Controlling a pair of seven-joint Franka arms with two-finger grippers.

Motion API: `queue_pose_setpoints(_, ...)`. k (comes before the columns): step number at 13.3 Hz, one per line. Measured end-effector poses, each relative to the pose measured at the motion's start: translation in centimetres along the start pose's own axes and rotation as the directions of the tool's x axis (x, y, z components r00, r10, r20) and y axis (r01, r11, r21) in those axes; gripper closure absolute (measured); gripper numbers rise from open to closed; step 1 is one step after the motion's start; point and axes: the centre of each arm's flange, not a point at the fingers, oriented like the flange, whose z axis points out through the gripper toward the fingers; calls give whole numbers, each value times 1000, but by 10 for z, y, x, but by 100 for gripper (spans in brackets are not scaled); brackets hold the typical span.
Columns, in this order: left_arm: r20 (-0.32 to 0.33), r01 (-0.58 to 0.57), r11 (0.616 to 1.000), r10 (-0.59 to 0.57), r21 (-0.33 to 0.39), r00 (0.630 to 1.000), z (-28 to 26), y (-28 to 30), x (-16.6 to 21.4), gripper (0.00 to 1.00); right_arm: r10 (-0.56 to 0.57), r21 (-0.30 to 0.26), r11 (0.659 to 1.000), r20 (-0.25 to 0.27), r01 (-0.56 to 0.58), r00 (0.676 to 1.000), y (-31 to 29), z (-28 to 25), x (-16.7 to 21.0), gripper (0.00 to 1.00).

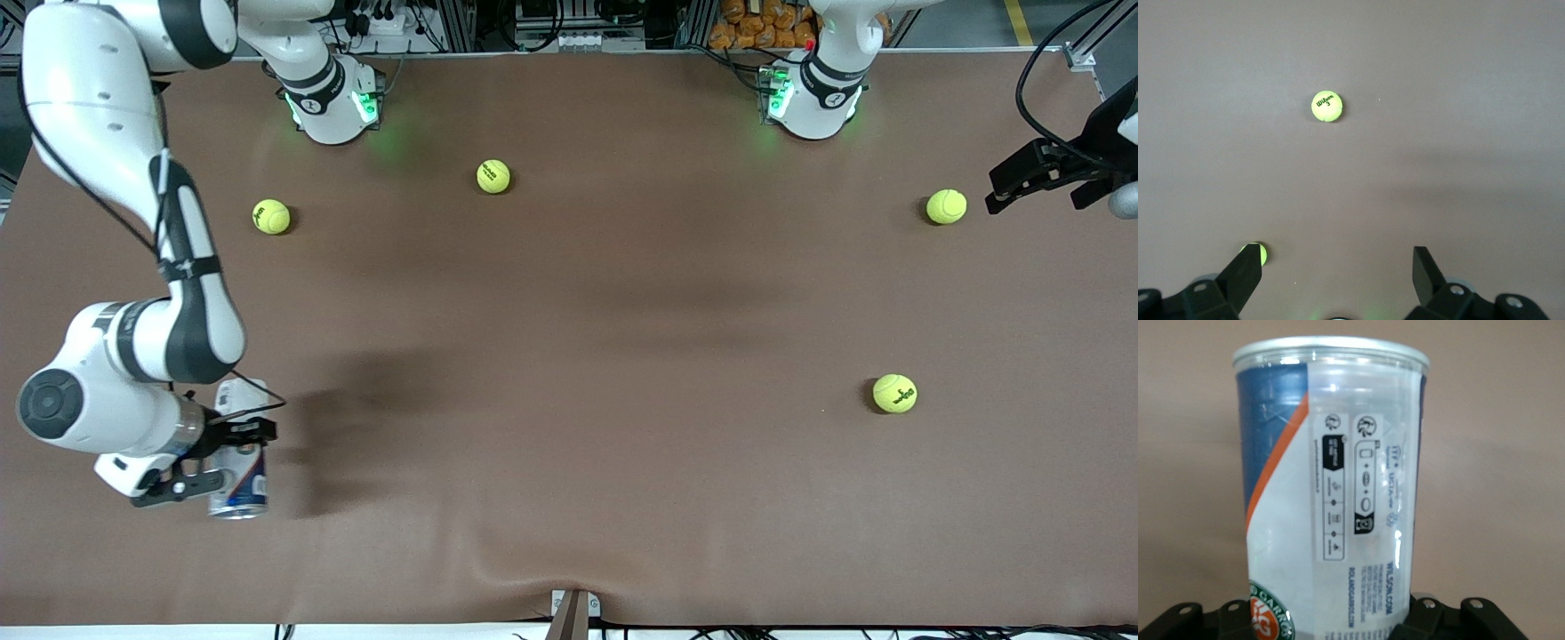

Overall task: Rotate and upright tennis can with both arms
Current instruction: 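Lift the can with the right gripper and carry it toward table center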

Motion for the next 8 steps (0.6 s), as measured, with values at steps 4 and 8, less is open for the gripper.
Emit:
queue_pose_setpoints(4, 1, 0, 1000, 0, 0, 1000, 1, 0, 0, 0, -252, 24, 967, -53, 253, 966, -107, -38, 20, 44)
queue_pose_setpoints(8, 2, 1, 1000, -1, 0, 1000, 1, 0, 1, 0, -535, 30, 843, -60, 537, 843, -244, -37, 21, 44)
